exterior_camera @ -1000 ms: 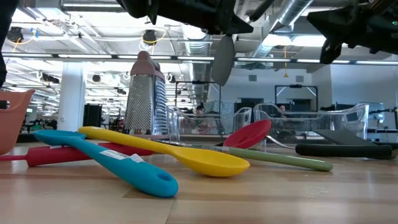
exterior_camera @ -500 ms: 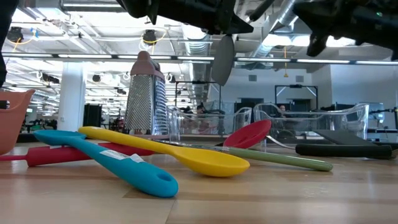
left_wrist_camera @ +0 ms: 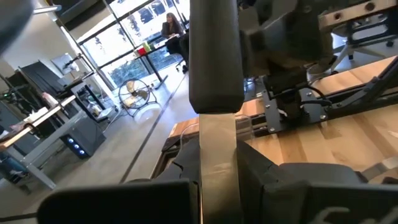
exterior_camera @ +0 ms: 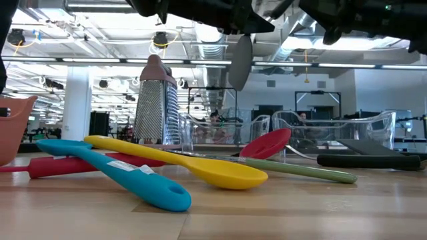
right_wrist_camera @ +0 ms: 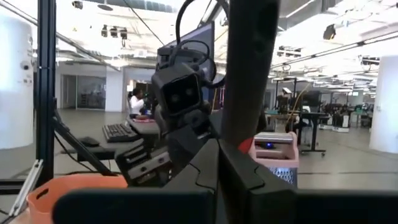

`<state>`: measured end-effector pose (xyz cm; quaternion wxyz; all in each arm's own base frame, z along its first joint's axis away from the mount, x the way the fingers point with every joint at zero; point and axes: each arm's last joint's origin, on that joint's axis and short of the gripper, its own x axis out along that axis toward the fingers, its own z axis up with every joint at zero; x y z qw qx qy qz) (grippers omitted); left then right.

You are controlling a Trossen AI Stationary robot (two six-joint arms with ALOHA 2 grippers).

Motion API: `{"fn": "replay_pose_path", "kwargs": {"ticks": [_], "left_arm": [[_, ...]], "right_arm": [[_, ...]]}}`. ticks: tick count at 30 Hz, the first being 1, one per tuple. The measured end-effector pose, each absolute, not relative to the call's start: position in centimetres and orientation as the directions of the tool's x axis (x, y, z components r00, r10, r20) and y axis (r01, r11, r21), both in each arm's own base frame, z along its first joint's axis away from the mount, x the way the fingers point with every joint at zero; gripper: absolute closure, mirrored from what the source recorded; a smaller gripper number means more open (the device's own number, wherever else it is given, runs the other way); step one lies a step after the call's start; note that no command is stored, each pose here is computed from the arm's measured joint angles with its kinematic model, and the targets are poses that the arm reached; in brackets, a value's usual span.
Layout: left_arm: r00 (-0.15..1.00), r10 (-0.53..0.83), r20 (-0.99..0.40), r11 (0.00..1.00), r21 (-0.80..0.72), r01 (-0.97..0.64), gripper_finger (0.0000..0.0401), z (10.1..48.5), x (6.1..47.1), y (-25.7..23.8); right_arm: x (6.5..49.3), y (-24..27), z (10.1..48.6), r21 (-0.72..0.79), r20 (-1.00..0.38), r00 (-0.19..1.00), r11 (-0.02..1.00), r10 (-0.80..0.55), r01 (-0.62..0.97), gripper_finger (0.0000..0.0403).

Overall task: Pick & Place Kitchen Items
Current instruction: Put the top left black spatula into the right transparent bin

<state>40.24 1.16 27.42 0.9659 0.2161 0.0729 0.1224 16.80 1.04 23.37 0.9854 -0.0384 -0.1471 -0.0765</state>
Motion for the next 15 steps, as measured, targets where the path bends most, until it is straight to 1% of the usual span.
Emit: {"fn": "replay_pose_path", "kwargs": {"ticks": [4, 10, 15], "left_arm": [[0.96, 0.265, -0.089, 0.891, 0.404, -0.209, 0.0372, 27.4, 40.2, 1.1], [0.968, 0.234, -0.088, 0.905, 0.385, -0.184, 0.0372, 27.4, 40.3, 1.1], [0.972, 0.219, -0.088, 0.922, 0.346, -0.177, 0.0372, 27.4, 40.3, 1.0]], "right_arm": [[17.1, 1.1, 22.9, -0.066, 0.259, 0.956, 0.985, -0.138, 0.16, 0.0368], [18.0, 1.2, 21.9, -0.079, 0.21, 0.968, 0.984, -0.137, 0.157, 0.0293], [18.4, 1.2, 22.2, -0.059, 0.285, 0.948, 0.985, -0.139, 0.162, 0.0234]]}}
